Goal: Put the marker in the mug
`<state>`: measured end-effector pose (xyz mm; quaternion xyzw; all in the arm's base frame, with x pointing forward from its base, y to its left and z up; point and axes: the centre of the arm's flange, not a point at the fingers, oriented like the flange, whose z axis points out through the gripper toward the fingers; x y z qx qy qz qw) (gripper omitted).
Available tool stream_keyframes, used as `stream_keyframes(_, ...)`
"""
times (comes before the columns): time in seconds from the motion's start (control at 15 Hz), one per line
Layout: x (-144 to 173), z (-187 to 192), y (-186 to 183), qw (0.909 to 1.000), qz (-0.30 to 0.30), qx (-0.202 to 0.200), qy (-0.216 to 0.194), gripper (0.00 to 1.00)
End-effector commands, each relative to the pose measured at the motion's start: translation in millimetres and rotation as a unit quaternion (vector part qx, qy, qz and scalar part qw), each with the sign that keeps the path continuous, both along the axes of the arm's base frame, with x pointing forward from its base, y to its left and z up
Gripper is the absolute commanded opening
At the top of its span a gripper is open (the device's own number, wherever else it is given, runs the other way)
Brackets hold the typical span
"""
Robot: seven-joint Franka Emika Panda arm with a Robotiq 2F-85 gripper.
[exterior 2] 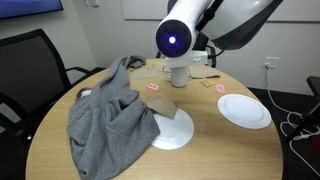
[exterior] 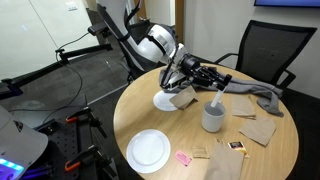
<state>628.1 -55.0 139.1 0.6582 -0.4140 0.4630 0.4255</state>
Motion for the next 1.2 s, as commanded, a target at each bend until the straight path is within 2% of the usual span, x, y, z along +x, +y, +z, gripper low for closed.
stream_keyframes(0.0,18.2,-19.7,4.4,0.9998,0.017,-0.011,-0.004,0.05)
stream_keyframes(0.67,21.6,-68.7,9.4,0.9992,0.031,-0.016,0.019,0.05)
stream_keyframes(0.73,21.7,-71.6,8.4,0.9991,0.032,-0.016,0.022,0.11)
stream_keyframes(0.8,20.8,-73.6,8.0,0.9991,0.031,-0.017,0.024,0.46)
stream_keyframes(0.87,20.7,-75.4,7.4,0.9991,0.031,-0.016,0.023,0.47)
stream_keyframes(1.13,21.7,-71.1,6.6,0.9992,0.031,-0.016,0.017,0.76)
